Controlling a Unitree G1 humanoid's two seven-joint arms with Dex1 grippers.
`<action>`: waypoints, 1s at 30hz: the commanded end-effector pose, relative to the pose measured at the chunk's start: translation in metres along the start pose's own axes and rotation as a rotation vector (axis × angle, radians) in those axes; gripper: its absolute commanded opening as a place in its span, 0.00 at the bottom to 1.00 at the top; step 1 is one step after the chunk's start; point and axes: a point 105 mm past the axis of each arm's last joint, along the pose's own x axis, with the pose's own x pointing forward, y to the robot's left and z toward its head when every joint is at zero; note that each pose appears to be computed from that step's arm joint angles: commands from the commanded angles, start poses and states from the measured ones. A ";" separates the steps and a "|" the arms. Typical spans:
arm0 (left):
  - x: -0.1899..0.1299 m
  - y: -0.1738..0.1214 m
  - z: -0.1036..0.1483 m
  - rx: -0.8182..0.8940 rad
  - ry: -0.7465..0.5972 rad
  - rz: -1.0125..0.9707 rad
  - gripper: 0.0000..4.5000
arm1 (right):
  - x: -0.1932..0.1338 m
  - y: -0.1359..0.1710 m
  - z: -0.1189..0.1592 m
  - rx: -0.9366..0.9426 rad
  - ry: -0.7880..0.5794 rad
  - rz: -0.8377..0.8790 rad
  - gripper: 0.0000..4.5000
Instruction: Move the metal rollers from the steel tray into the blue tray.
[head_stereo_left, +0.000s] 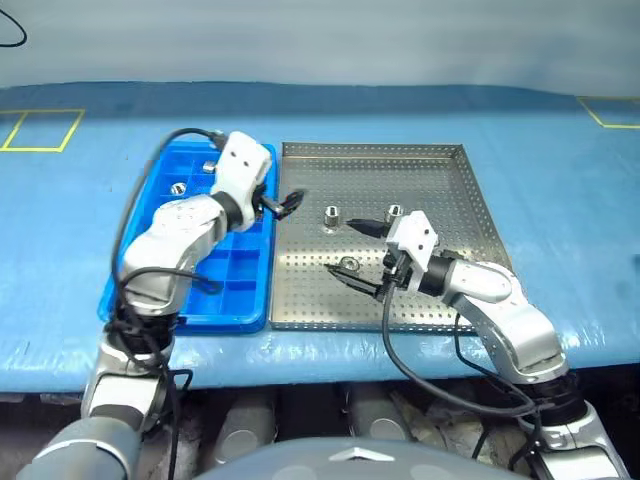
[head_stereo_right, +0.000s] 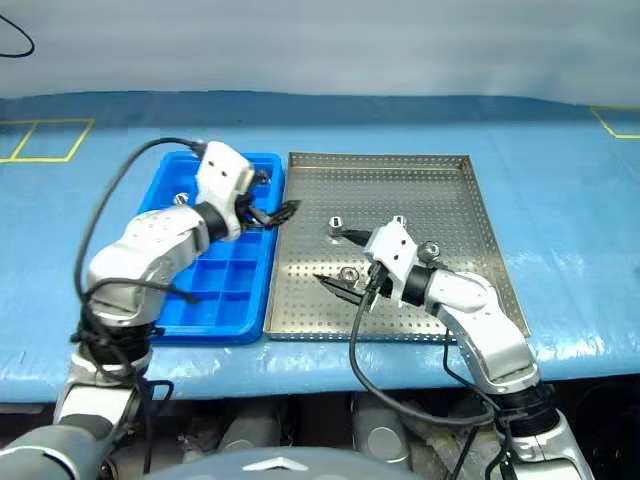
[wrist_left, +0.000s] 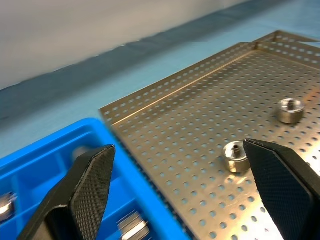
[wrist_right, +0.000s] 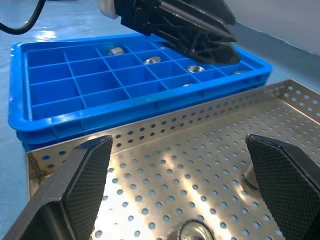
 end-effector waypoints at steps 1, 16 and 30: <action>0.022 -0.003 -0.002 0.040 0.018 -0.025 0.99 | -0.008 -0.002 0.011 -0.033 -0.025 -0.056 1.00; 0.066 0.005 -0.040 0.092 0.217 0.041 0.99 | -0.023 -0.001 0.008 -0.020 -0.020 -0.168 1.00; 0.056 0.015 -0.071 0.015 0.298 0.105 0.99 | -0.020 -0.003 0.008 -0.023 -0.016 -0.152 1.00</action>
